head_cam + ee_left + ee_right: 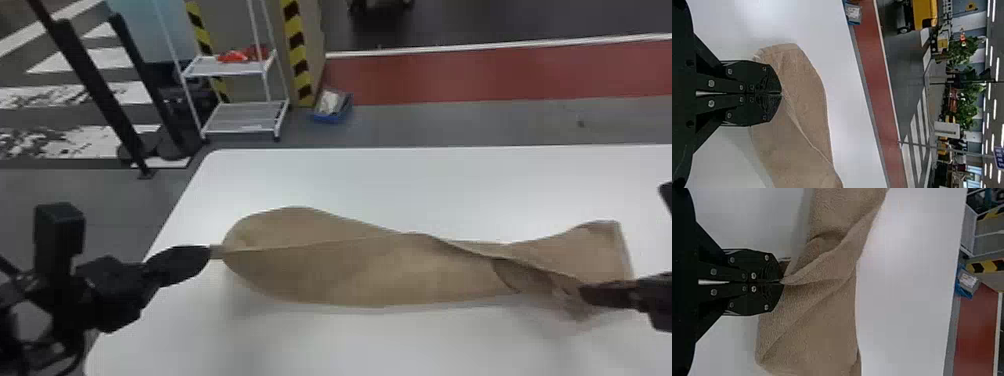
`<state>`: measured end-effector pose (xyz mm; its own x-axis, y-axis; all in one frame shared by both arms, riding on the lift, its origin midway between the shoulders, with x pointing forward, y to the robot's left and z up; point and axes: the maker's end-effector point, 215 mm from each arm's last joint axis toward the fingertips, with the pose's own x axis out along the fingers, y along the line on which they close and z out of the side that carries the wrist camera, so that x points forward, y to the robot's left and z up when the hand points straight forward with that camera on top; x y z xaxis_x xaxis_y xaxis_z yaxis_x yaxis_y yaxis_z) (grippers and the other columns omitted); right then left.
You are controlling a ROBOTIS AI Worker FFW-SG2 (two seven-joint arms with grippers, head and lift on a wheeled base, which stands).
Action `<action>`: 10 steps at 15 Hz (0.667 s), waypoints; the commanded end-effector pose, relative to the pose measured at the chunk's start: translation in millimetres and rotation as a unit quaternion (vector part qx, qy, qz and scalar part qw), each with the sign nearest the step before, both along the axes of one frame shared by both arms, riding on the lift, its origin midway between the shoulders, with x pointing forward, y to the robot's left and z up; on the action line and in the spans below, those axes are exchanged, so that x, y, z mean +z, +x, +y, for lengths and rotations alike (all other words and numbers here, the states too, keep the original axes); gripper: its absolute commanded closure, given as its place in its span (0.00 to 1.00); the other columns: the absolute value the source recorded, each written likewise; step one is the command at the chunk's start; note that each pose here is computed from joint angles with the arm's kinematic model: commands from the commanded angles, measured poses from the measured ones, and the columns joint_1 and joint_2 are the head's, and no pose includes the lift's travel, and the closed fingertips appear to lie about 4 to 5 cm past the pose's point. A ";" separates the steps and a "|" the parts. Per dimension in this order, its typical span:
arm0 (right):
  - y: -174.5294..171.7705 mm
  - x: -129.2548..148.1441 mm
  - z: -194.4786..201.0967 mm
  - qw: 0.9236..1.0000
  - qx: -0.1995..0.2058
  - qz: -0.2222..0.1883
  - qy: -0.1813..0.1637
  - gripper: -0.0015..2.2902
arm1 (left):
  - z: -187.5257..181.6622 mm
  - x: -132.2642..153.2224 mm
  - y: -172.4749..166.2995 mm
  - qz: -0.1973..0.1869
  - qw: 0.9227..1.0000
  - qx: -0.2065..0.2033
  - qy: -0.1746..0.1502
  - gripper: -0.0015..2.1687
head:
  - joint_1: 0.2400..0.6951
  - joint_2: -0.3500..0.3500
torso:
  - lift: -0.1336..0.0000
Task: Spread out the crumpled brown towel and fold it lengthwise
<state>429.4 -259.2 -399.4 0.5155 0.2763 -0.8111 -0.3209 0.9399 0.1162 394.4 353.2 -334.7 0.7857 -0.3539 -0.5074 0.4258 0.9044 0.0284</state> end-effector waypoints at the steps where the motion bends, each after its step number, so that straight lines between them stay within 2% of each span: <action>1: 10.2 32.5 -25.2 0.998 -0.026 -0.026 0.058 0.57 | -0.6 1.0 0.3 -0.002 1.000 0.000 0.000 0.62 | 1.00 0.71 | 0.10; 2: 13.4 35.1 -33.6 0.998 -0.027 -0.025 0.052 0.56 | -1.2 0.4 0.1 0.000 1.000 0.000 -0.001 0.62 | 1.00 0.66 | 0.10; 4: 23.3 11.5 -52.8 0.998 -0.042 0.012 0.046 0.56 | -5.0 1.6 1.1 -0.002 1.000 -0.004 -0.002 0.62 | 1.00 0.63 | 0.10; 6: 48.7 -7.8 -68.2 1.000 -0.004 0.014 0.000 0.56 | -6.3 4.5 0.9 -0.004 1.000 -0.006 0.000 0.62 | 1.00 0.59 | 0.10; 7: 61.6 -8.1 -59.9 0.999 0.032 -0.003 -0.016 0.56 | -6.3 4.7 0.8 -0.004 1.000 -0.005 0.000 0.62 | 1.00 0.58 | 0.10; 8: 78.6 1.6 -43.2 0.996 0.082 -0.042 -0.019 0.56 | -6.0 4.7 0.6 -0.003 1.000 -0.005 0.000 0.62 | 1.00 0.55 | 0.10; 9: 84.9 0.5 -37.8 0.995 0.087 -0.049 0.008 0.56 | -7.2 4.6 -0.3 -0.002 1.000 -0.005 -0.001 0.62 | 1.00 0.55 | 0.10; 10: 91.7 4.7 -34.5 0.994 0.078 -0.051 0.055 0.56 | -8.0 5.4 -1.3 -0.002 1.000 -0.006 0.000 0.62 | 1.00 0.56 | 0.10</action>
<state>510.3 -300.8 -399.6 0.5293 0.3684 -0.7643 -0.4678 0.8782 0.0994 394.2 346.1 -330.0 0.7842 -0.3628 -0.5034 0.4352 0.8998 0.0295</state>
